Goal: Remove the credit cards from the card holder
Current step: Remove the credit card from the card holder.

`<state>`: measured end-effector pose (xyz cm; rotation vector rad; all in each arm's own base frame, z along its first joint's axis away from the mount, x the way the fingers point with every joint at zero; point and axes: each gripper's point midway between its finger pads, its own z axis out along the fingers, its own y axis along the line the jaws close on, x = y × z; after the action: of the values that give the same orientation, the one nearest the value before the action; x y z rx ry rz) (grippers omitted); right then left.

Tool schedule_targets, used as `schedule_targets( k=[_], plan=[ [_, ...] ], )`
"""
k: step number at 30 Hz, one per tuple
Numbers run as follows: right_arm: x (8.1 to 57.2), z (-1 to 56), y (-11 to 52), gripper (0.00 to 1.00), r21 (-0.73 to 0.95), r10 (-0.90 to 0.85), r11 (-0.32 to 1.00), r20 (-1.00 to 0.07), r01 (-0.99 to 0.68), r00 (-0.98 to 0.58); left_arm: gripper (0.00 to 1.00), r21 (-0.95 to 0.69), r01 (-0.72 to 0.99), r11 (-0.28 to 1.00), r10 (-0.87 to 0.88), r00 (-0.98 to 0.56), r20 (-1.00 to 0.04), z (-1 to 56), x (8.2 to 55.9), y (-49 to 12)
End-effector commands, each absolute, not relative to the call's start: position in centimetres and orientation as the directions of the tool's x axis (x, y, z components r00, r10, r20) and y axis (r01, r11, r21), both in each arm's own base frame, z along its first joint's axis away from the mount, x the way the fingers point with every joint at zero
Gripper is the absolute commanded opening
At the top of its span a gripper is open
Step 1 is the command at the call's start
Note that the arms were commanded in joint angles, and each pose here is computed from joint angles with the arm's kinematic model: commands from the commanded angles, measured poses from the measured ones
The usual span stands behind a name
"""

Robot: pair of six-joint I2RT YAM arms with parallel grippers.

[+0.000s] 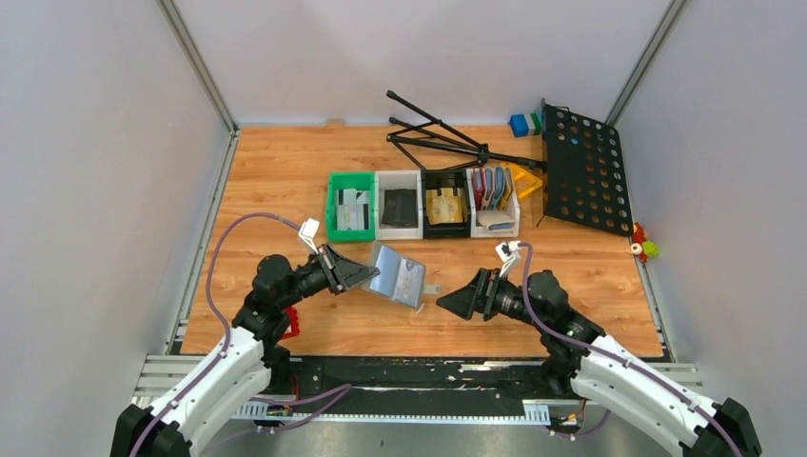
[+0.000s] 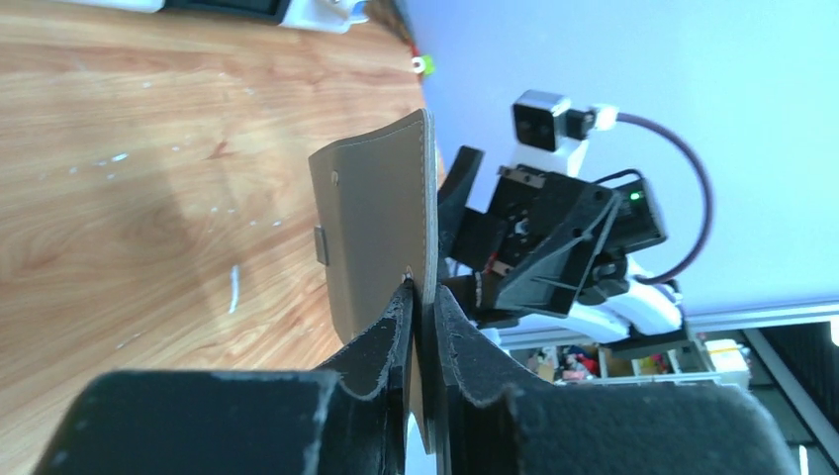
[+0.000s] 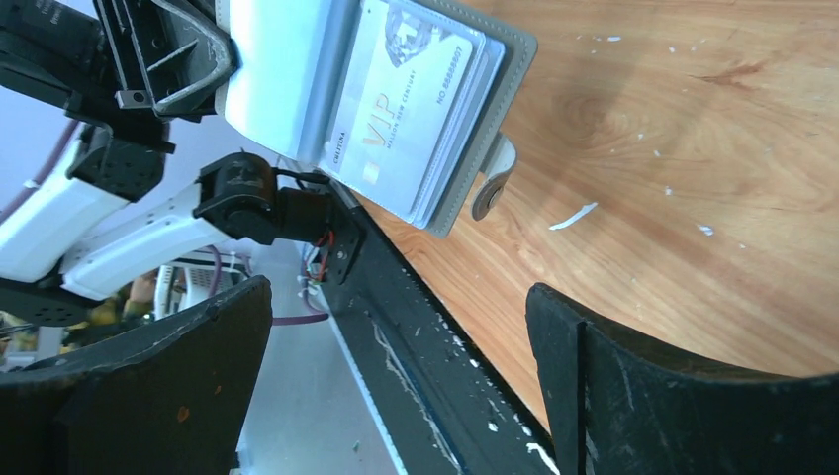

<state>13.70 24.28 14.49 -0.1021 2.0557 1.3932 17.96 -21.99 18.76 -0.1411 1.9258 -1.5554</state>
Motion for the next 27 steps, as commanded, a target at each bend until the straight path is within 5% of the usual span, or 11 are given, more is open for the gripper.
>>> schedule_targets(
  k=[1, 17, 27],
  plan=[
    [13.4, 17.9, 25.2, 1.0, 0.846, 0.339, 0.315, -0.524, -0.431, -0.781, 0.16, -0.915, 0.371, 0.159, -0.51, -0.763, -0.397, 23.2, 17.6, -22.2],
    [14.1, 22.1, 29.1, 1.0, 0.879, 0.359, 0.14, -0.475, -0.457, -0.804, 0.13, -0.888, 0.444, -0.118, -0.582, -0.756, -0.3, 29.7, 16.2, -21.5],
    [14.0, 27.9, 29.9, 0.95, 0.836, 0.376, 0.032, -0.518, -0.548, -0.768, 0.13, -0.871, 0.461, -0.169, -0.57, -0.767, -0.296, 30.6, 15.2, -21.3]
  ],
)
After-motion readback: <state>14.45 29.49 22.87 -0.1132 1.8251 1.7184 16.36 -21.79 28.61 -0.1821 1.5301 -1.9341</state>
